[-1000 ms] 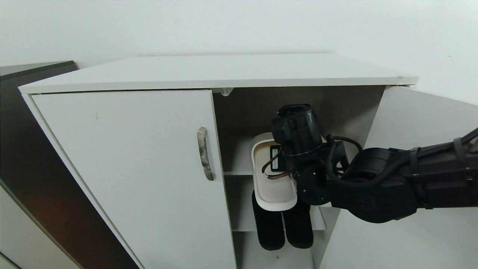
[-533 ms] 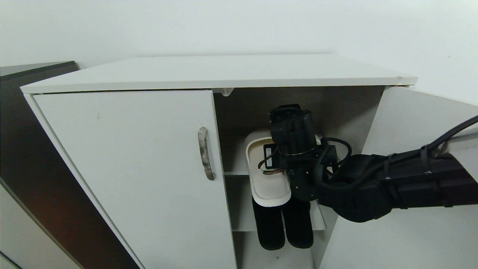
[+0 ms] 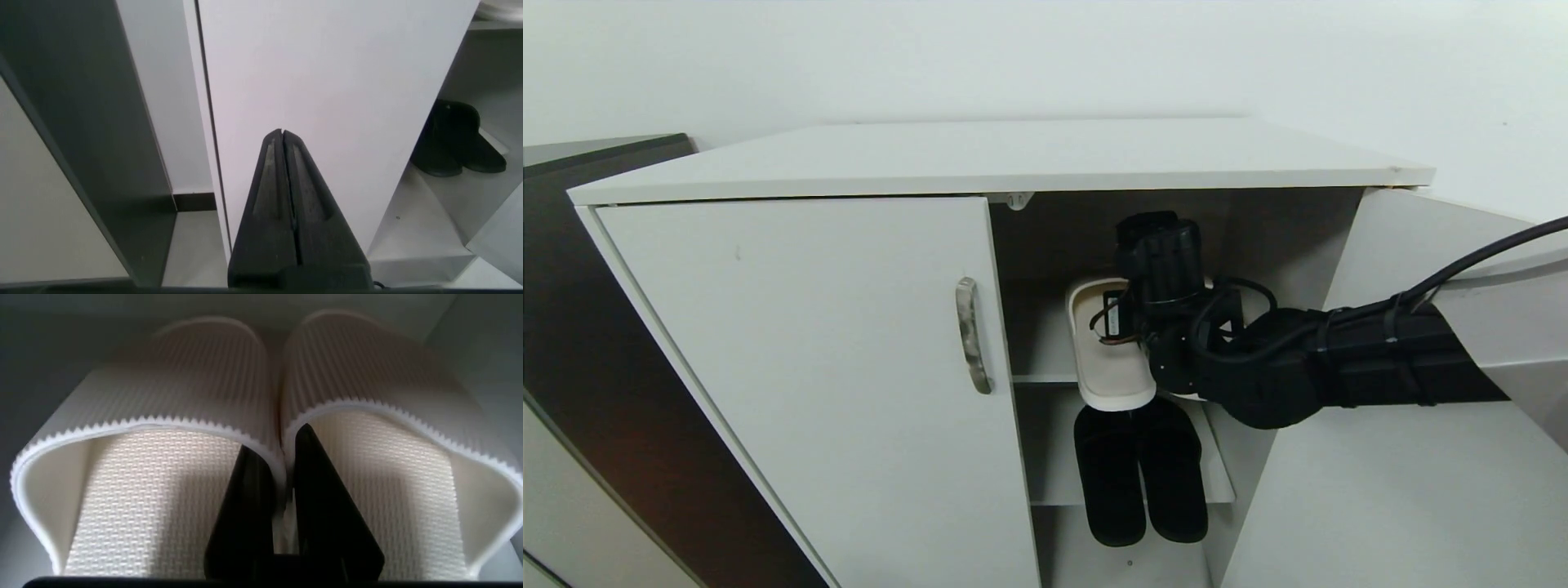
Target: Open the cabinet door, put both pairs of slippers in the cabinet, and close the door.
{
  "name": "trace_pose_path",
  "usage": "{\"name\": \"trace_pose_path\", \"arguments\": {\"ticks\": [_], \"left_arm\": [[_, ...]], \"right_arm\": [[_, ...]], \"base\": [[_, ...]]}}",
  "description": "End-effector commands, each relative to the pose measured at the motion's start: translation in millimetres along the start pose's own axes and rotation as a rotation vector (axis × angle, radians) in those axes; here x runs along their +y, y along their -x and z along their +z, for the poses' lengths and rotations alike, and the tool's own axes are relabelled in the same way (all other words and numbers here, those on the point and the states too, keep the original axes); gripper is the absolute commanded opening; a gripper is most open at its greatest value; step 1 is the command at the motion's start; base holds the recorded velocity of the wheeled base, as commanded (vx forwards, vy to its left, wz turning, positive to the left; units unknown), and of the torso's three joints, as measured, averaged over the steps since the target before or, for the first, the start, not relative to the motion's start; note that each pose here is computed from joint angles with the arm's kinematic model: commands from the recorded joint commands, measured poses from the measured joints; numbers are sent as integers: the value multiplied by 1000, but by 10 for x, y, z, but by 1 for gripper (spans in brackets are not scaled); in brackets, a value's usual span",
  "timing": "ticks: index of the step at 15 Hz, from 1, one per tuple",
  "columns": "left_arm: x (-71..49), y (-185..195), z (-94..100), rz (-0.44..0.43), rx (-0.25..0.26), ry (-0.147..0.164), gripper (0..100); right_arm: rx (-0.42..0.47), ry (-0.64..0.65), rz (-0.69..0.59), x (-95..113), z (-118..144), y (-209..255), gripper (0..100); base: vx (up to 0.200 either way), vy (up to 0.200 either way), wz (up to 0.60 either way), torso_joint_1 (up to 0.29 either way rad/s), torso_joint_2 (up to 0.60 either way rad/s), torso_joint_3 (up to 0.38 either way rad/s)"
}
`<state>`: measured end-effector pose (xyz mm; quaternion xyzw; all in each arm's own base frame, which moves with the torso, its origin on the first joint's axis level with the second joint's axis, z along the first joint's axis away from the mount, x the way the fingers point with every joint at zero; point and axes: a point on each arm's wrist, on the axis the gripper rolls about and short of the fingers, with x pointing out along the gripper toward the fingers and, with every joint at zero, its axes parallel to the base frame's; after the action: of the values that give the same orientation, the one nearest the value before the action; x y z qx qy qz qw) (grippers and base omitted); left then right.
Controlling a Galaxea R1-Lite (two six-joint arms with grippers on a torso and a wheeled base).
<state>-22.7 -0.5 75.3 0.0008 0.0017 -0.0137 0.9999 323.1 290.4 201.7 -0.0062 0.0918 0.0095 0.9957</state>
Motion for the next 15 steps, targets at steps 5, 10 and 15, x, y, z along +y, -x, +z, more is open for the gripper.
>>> {"name": "trace_pose_path", "arguments": {"ticks": [5, 10, 15], "left_arm": [[0, 0, 0, 1, 0, 0, 0], [0, 0, 0, 1, 0, 0, 0], [0, 0, 0, 1, 0, 2, 0]], "right_arm": [[14, 3, -19, 58, -59, -186, 0], [13, 0, -24, 78, -82, -255, 100], [17, 7, -27, 67, -83, -203, 100]], "base": [[0, 0, 0, 0, 0, 0], [0, 0, 0, 0, 0, 0], [0, 0, 0, 0, 0, 0]]}}
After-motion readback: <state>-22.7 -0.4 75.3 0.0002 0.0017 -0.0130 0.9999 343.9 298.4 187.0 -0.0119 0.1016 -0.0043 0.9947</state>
